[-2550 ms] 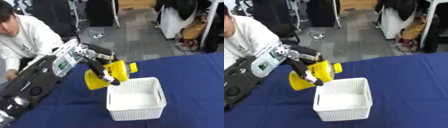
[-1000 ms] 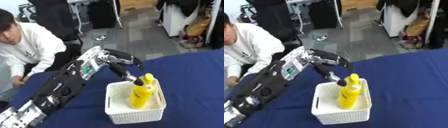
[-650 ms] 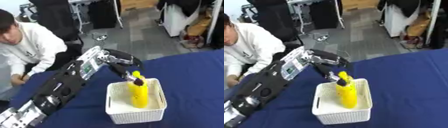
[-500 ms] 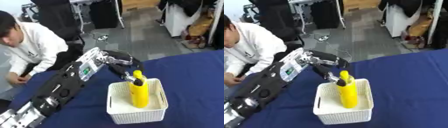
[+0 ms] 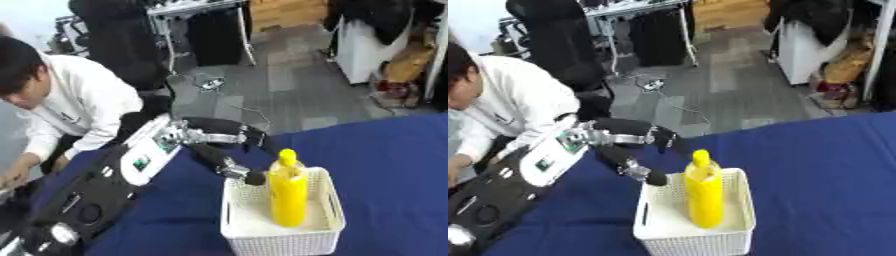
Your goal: Pick up objects on the table and place them in the box.
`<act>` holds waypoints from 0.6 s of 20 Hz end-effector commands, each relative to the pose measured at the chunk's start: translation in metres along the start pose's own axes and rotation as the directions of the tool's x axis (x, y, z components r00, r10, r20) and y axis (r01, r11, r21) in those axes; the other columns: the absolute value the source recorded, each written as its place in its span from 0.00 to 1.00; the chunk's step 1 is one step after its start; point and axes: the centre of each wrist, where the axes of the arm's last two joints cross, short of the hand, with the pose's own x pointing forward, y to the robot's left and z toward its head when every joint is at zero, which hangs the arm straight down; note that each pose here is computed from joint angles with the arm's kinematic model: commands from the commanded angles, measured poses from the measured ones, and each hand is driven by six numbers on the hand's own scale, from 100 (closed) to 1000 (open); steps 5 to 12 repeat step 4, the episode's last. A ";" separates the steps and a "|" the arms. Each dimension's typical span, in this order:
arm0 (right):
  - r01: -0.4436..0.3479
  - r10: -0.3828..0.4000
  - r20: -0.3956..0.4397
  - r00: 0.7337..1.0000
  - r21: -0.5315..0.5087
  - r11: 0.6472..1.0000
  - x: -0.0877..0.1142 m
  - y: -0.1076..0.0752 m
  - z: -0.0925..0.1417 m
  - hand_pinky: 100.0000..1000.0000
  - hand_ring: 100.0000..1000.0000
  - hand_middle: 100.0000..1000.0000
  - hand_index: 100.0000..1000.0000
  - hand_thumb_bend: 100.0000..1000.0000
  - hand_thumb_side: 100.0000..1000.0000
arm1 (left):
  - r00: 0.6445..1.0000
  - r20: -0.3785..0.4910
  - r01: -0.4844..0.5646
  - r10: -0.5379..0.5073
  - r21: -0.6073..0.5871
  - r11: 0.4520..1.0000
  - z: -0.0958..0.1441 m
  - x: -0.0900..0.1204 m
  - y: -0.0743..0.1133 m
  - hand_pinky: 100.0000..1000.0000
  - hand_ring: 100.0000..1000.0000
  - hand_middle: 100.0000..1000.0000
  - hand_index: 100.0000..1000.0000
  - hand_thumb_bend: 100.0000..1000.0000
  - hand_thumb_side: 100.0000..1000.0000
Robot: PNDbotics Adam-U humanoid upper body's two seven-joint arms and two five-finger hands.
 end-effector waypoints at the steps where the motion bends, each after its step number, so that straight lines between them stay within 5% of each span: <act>1: -0.027 0.027 0.020 0.999 0.014 1.000 0.003 -0.007 -0.004 0.36 0.44 0.55 0.73 0.00 1.00 | 1.000 0.004 0.029 -0.029 0.073 0.997 0.021 0.012 0.017 0.69 0.88 0.90 0.92 0.47 1.00; 12: -0.043 0.043 0.014 0.999 0.016 0.999 0.003 -0.009 -0.002 0.36 0.44 0.55 0.73 0.00 1.00 | 1.000 0.019 0.005 -0.007 0.129 0.992 0.031 0.020 0.012 0.68 0.87 0.90 0.91 0.46 1.00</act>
